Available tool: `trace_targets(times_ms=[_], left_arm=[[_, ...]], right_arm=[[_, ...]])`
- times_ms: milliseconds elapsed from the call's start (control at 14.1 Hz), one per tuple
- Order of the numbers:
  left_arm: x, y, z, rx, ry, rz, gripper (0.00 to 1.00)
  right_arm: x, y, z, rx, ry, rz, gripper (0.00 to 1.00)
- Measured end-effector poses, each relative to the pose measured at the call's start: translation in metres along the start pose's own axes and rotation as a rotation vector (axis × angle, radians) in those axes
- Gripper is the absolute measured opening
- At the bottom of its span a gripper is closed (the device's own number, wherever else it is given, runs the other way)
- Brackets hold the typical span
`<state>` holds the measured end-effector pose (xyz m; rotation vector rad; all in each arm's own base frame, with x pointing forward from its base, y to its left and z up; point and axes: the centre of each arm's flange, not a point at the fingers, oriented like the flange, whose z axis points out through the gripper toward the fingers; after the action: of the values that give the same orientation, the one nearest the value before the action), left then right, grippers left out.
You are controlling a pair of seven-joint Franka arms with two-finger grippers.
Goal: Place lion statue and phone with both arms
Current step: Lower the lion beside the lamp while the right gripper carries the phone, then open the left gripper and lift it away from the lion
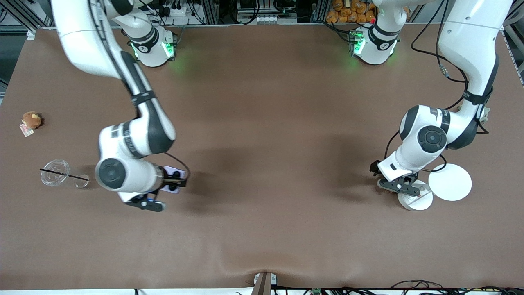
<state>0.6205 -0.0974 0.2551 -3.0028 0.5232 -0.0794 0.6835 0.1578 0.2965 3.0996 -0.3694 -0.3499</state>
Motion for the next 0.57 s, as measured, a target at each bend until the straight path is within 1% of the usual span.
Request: trace_targets(times_ms=[142, 284, 427, 569], left_arm=[[0.002, 0.007, -0.023, 0.012, -0.021, 0.01, 1.0], [0.003, 0.008, -0.052, 0.033, -0.048, 0.013, 1.0], [0.003, 0.008, -0.09, 0.059, -0.088, 0.01, 1.0], [0.003, 0.011, -0.14, 0.087, -0.138, 0.003, 1.0]], right_arm=[[0.014, 0.045, 0.015, -0.014, -0.034, -0.002, 0.85], [0.027, 0.096, 0.035, -0.011, -0.059, -0.014, 0.85], [0.034, 0.135, 0.053, 0.003, -0.064, -0.028, 0.85], [0.036, 0.153, 0.065, 0.011, -0.053, -0.039, 0.85]])
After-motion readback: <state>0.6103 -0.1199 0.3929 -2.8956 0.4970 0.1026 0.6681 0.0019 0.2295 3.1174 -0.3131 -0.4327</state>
